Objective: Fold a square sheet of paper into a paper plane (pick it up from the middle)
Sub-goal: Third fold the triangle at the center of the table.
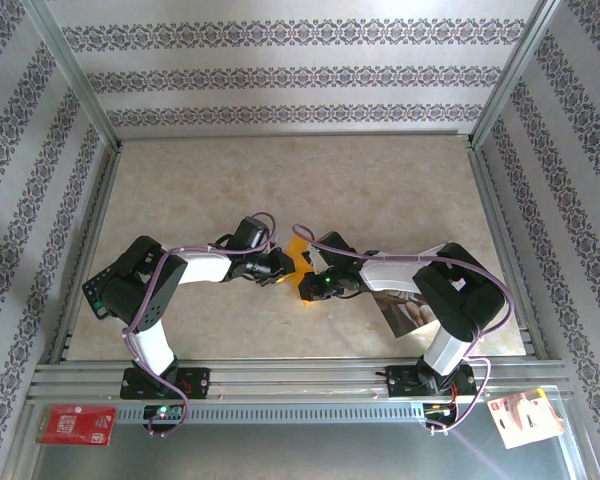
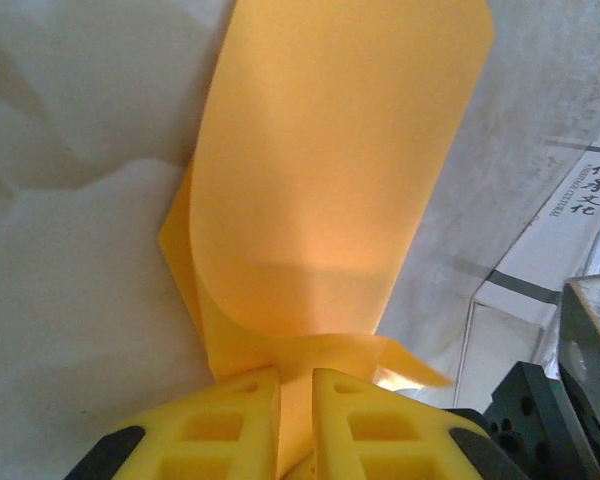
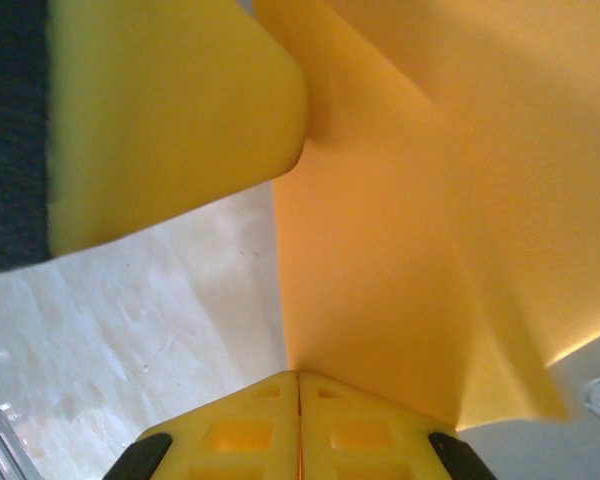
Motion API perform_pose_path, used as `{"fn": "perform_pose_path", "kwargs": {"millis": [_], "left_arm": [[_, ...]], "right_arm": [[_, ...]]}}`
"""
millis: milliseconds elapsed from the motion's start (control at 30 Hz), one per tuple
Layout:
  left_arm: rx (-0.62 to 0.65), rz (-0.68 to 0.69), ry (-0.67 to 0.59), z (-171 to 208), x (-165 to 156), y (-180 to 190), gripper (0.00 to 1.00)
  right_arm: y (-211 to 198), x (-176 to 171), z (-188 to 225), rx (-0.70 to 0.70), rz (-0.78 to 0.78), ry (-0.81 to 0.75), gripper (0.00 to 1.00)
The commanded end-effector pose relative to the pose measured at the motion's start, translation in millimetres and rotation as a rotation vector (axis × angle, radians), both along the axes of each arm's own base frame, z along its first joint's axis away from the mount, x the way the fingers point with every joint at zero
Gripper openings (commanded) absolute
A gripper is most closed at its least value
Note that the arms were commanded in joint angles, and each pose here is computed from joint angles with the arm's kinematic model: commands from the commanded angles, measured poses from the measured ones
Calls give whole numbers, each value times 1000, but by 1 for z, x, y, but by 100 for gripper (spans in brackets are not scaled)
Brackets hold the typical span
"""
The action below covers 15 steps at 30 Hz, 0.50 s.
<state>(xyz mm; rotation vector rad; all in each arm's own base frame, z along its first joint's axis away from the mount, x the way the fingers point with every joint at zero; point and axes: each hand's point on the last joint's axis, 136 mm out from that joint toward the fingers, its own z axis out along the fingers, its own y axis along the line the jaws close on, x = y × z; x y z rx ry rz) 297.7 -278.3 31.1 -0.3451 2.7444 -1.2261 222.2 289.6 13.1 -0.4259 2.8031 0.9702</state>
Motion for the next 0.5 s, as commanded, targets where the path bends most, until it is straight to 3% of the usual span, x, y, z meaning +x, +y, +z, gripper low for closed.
{"fn": "perform_pose_path", "kwargs": {"millis": [0, 200, 467], "left_arm": [[-28, -8, 22, 9, 0, -8, 14], [-48, -50, 37, 7, 0, -24, 14], [56, -39, 87, -24, -2, -12, 11]], "right_arm": [[-27, -21, -28, -106, 11, 79, 8], [-31, -20, -30, -107, 12, 82, 8], [-33, -19, -26, -107, 27, 74, 7]]}}
